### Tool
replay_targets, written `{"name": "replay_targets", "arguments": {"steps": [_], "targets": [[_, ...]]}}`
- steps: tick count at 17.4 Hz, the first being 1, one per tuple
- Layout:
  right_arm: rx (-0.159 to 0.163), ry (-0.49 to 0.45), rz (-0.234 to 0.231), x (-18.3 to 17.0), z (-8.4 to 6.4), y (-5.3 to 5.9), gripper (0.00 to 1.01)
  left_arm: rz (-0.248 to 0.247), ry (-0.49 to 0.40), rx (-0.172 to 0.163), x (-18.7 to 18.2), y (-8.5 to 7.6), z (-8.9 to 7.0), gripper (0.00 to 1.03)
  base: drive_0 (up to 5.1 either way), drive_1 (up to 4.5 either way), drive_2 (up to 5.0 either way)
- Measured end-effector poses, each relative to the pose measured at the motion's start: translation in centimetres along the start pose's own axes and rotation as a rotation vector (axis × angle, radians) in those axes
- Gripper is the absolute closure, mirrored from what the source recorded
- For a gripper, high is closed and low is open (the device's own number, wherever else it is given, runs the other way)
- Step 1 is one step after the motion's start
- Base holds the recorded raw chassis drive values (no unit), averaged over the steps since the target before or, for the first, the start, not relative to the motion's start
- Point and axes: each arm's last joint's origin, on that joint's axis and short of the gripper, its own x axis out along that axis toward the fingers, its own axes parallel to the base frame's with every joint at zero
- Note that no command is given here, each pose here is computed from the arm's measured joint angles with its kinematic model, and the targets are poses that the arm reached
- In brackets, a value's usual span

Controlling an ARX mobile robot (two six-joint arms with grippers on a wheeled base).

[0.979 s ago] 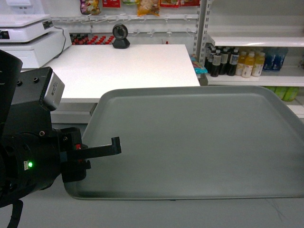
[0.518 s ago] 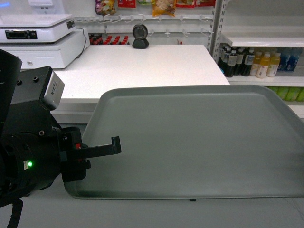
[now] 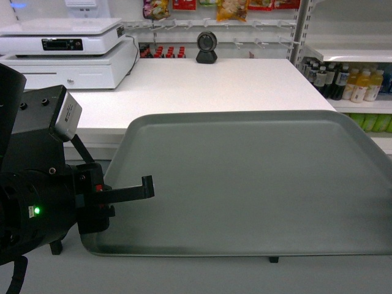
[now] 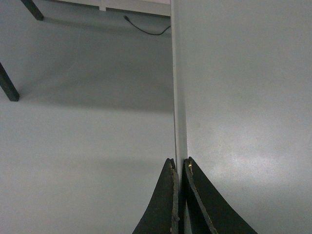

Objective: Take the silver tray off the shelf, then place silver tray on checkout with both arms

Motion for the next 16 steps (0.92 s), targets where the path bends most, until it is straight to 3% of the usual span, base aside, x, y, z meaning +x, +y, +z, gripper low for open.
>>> {"name": "replay_targets", "arguments": {"steps": [16], "targets": [[0.001, 0.002, -0.001, 0.00, -0.03, -0.01, 0.99, 0.000, -0.001, 0.002, -0.08, -0.06, -0.05, 1.00, -0.1, 4.20, -4.3]]}}
